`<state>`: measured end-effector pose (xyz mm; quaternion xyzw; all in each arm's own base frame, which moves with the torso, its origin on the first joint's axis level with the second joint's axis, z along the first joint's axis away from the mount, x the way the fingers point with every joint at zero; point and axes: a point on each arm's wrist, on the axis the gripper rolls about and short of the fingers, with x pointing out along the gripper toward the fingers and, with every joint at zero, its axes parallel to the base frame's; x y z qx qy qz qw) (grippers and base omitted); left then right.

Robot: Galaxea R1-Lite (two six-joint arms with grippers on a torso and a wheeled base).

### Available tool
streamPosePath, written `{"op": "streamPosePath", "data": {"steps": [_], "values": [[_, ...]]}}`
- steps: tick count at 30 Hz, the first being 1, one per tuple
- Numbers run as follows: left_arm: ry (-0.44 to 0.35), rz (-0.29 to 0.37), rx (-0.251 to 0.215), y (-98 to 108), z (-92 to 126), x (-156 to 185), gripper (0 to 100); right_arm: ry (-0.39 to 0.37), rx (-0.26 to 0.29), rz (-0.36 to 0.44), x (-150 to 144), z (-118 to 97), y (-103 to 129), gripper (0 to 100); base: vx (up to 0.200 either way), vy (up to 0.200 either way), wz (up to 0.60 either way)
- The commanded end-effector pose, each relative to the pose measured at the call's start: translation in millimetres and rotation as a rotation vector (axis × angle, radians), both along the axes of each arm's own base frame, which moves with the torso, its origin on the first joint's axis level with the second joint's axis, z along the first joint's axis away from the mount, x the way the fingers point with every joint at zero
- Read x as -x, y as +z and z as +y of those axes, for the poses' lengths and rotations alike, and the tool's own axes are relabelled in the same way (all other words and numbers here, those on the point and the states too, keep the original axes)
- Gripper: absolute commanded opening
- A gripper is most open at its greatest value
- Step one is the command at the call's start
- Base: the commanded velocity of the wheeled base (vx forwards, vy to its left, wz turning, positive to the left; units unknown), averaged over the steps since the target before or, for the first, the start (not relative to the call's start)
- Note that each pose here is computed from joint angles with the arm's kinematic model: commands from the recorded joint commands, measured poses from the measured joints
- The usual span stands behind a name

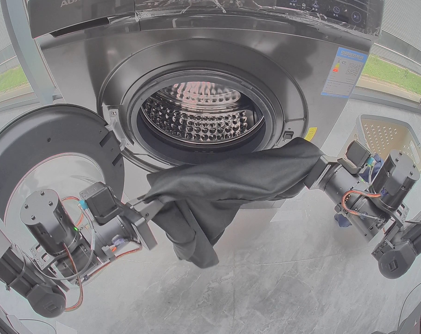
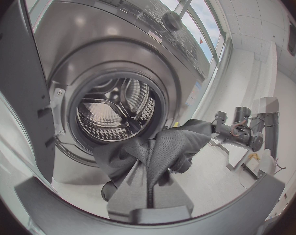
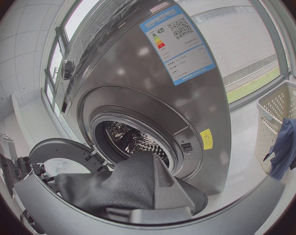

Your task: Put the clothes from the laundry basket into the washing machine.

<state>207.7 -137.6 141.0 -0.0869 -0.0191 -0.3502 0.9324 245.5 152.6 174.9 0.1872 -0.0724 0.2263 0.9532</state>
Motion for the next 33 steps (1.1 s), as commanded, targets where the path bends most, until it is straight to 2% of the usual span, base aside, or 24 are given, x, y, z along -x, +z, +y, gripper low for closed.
{"op": "streamPosePath", "data": {"steps": [1,13,18,23,26,29,30,33], "values": [[0.068,-0.039,0.013,7.5,7.5,-13.3,0,0.012,0.005,0.004,3.5,-0.1,-2.3,0,0.000,0.000,0.00],[0.102,-0.066,0.020,13.3,14.7,-20.4,0,0.018,-0.008,-0.020,6.3,-0.3,2.2,0,0.000,0.000,0.00],[0.079,-0.048,0.009,8.4,11.2,-16.7,0,0.128,-0.026,-0.056,23.7,13.6,6.6,0,0.000,0.000,0.00],[0.031,0.005,-0.020,-4.5,3.4,-7.3,0,0.193,-0.032,-0.067,35.7,23.3,10.4,0,0.000,0.000,0.00],[0.009,0.099,-0.082,-32.4,-4.5,-11.6,0,0.234,-0.039,-0.077,40.6,31.1,13.2,0,0.000,0.000,0.00],[-0.021,0.132,-0.115,-46.2,-7.5,-19.4,0,0.246,-0.036,-0.074,41.4,33.3,11.9,0,0.000,0.000,0.00],[-0.030,0.139,-0.123,-49.6,-7.9,-21.8,100,0.253,-0.039,-0.078,42.2,34.9,12.9,0,0.000,0.000,0.00],[-0.035,0.159,-0.129,-59.6,-11.6,-33.9,100,0.272,-0.050,-0.090,43.9,42.0,16.5,0,0.000,0.000,0.00]]}}
